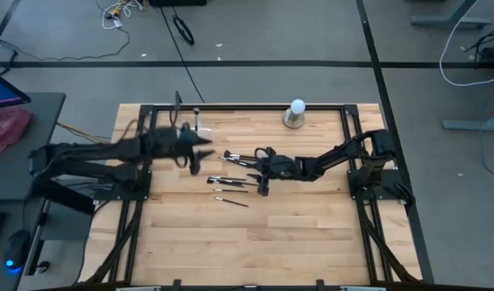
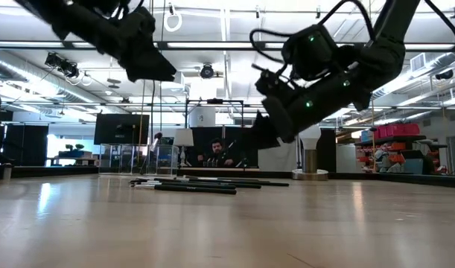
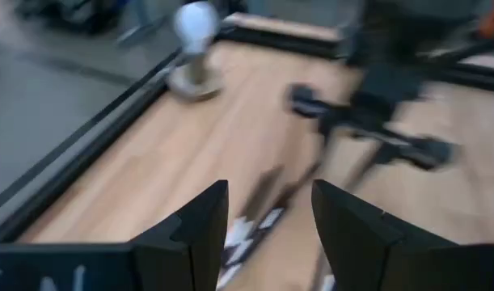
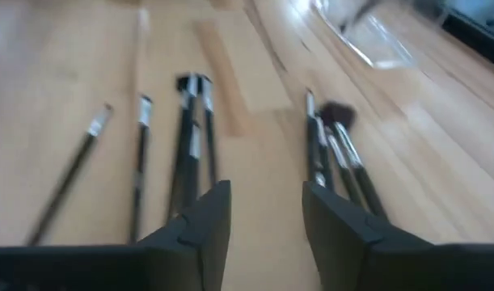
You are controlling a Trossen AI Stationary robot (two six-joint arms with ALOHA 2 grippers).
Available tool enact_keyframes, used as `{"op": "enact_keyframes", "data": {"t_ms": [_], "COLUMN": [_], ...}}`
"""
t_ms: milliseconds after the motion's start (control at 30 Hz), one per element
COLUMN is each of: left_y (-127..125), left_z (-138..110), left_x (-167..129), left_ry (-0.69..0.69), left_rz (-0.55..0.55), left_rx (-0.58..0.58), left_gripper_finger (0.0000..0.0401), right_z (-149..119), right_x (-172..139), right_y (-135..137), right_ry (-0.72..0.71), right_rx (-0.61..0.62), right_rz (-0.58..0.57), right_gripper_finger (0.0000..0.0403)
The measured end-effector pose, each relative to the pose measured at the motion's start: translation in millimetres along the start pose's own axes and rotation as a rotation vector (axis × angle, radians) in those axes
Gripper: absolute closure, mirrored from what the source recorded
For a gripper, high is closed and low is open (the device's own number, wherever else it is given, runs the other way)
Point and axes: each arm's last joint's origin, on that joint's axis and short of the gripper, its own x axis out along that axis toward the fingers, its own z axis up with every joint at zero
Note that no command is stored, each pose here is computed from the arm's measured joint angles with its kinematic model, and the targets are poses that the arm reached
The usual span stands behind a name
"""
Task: Put items in baskets/containers
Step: Put the eyeshadow brush into the transparent organizer
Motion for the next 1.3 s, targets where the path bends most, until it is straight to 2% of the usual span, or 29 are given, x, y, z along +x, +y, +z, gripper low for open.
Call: {"op": "enact_keyframes", "data": {"t_ms": [67,200,333,433,600,1000,1200,1300], "left_y": [-12,-28,-35,-37,-44,-55,-57,-57], "left_z": [-18,-50,-76,-89,-95,-94,-94,-94], "left_x": [2,1,-6,-10,-15,-21,-22,-22], "left_ry": [-0.045,-0.136,-0.203,-0.232,-0.244,-0.278,-0.280,-0.281], "left_rz": [-0.050,-0.097,-0.097,-0.085,-0.117,-0.146,-0.161,-0.159], "left_rx": [0.001,-0.008,-0.058,-0.092,-0.108,-0.089,-0.080,-0.066], "left_gripper_finger": [0.0213,0.0213,0.0213,0.0213,0.0213,0.0213,0.0213,0.0213], "right_z": [-2,-4,-11,-20,-33,-55,-60,-60], "right_x": [0,0,2,4,9,27,30,30], "right_y": [-2,2,12,21,26,27,26,26], "right_ry": [0.021,0.043,0.068,0.098,0.137,0.117,0.134,0.134], "right_rx": [-0.001,-0.009,-0.031,-0.052,-0.057,-0.019,-0.029,-0.030], "right_rz": [0.000,0.074,0.148,0.141,0.064,0.049,0.041,0.038], "right_gripper_finger": [0.0248,0.0248,0.0245,0.0246,0.0261,0.0322,0.0389,0.0390]}}
